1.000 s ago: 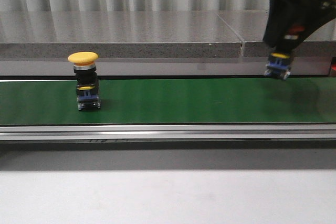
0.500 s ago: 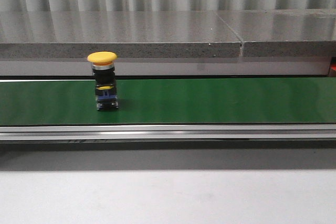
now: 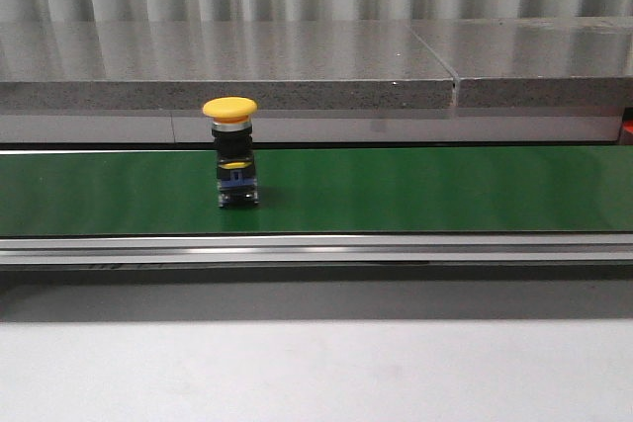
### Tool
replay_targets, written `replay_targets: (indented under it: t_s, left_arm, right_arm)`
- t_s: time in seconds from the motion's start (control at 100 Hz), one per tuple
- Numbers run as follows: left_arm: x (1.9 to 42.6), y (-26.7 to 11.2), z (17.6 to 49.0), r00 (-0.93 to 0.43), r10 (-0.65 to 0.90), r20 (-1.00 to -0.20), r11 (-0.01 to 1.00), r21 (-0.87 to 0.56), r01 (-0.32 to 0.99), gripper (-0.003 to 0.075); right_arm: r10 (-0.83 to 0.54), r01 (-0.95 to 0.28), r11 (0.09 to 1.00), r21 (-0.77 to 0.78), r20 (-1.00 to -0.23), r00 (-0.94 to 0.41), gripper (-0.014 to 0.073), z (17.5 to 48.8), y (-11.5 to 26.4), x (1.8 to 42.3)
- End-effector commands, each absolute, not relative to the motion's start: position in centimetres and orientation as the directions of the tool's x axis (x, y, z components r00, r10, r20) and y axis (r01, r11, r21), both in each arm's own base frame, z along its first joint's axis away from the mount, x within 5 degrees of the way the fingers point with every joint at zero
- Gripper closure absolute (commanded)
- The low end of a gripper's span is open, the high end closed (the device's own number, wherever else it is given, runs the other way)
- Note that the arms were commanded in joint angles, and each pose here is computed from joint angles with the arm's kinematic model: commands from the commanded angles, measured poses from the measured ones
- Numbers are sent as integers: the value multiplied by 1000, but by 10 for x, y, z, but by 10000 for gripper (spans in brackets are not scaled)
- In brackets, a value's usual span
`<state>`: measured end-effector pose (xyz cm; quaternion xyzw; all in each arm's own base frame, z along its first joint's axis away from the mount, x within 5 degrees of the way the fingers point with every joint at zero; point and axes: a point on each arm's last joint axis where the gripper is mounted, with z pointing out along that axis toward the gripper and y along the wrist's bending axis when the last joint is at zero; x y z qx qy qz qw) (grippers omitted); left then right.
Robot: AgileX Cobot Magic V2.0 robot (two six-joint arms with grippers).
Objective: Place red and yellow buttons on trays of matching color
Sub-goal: 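Lower the red button into the red tray and open the right gripper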
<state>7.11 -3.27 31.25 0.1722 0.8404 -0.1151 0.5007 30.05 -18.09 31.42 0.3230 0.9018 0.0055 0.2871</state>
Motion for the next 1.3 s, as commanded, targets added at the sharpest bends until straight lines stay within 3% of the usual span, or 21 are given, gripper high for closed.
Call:
replay_targets:
  t_s: [0.0, 0.59, 1.02, 1.09, 1.22, 1.29]
  left_arm:
    - [73, -34, 327, -367, 132, -921, 913, -31, 407, 741]
    - [73, -34, 327, -365, 132, -922, 913, -31, 407, 741]
    - [73, -34, 327, -363, 131, -922, 913, -30, 406, 741]
    - [73, -34, 327, -363, 131, -922, 913, -30, 406, 741]
    - [73, -34, 327, -363, 131, -922, 913, -30, 406, 741]
    - [73, -34, 327, -363, 131, -922, 913, -30, 406, 741]
  right_arm:
    - [573, 585, 785, 204, -600, -559, 537, 330, -189, 302]
    - [589, 613, 763, 206, -614, -526, 537, 270, -218, 342]
    - [646, 638, 729, 249, -560, -519, 526, 232, -225, 356]
    - [654, 641, 725, 254, -548, -522, 451, 229, -225, 357]
    - [655, 641, 723, 259, -550, -517, 145, 230, -225, 356]
    - [653, 639, 724, 260, -556, -514, 47, 233, -224, 356]
